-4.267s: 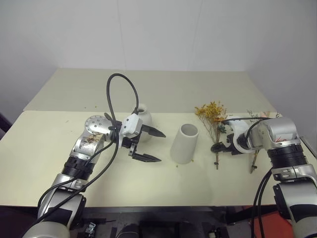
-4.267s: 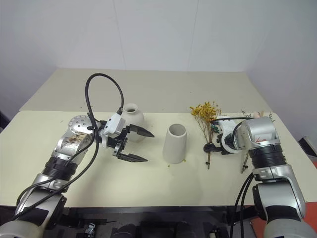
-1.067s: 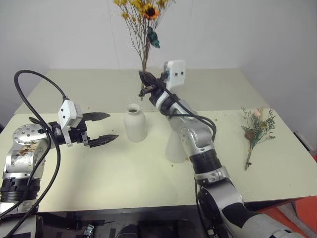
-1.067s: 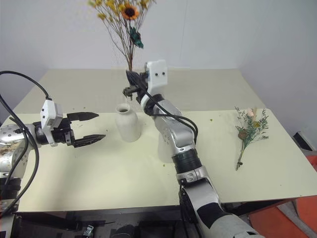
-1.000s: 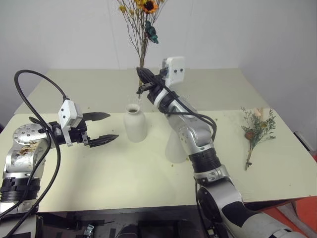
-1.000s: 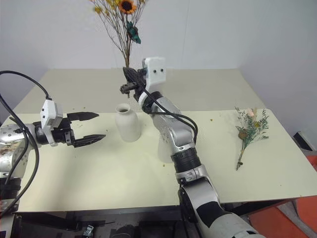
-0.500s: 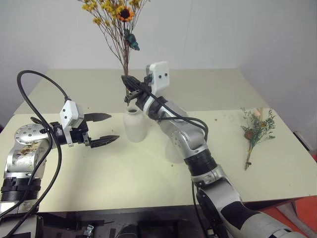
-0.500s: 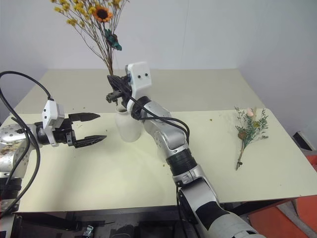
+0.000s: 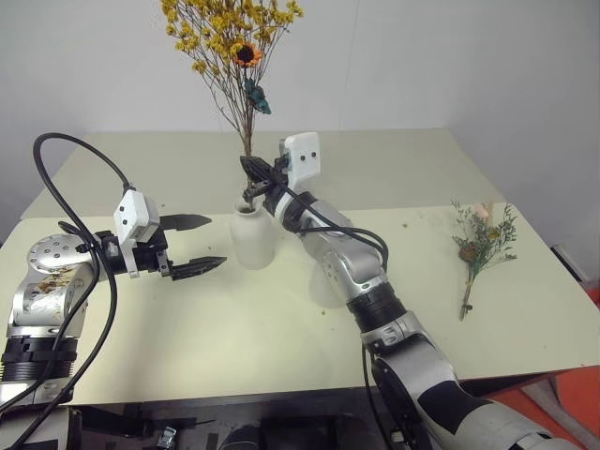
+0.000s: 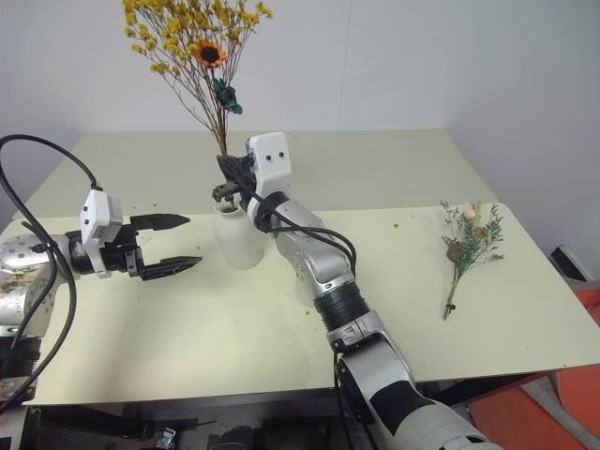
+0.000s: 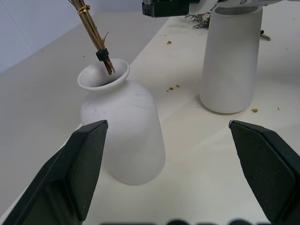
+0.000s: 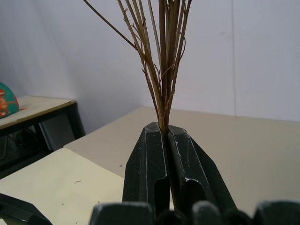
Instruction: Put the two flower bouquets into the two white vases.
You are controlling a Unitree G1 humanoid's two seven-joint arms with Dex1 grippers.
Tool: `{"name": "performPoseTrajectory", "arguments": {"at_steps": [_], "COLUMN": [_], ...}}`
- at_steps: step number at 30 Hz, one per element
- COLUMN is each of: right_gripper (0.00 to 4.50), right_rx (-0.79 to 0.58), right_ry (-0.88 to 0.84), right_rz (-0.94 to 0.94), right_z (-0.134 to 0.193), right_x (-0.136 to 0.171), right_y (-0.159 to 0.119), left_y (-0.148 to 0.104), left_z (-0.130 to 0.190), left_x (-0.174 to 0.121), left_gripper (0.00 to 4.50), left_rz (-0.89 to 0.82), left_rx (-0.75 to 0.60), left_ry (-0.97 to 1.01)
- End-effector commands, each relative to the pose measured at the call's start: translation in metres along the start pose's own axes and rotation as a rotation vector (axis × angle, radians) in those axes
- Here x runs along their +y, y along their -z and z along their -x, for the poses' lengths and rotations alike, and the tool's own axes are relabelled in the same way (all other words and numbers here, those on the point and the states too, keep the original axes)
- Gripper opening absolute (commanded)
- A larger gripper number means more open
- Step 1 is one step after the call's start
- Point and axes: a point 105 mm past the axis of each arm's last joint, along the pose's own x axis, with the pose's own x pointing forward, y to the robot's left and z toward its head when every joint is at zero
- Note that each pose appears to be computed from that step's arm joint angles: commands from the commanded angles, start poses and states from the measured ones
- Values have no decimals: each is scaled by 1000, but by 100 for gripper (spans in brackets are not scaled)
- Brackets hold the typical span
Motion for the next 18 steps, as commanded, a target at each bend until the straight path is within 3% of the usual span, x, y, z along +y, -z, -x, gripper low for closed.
{"name": "performPoseTrajectory", "arguments": {"at_steps": [1,7,18], "right_gripper": [59,254,254], "right_rx": [-73,-82,-46], "right_ry": [-91,-80,-80], "right_rz": [-93,-104,-10], "right_z": [-8,-3,27], "right_x": [41,40,35], "right_y": [-10,-12,2], "left_y": [-10,-9,-6], "left_z": [6,7,5], "left_x": [1,3,3], "left_gripper": [450,450,450], "left_rz": [-38,-39,-38], "left_rx": [-13,-12,-11], "left_ry": [-12,-19,-14]}}
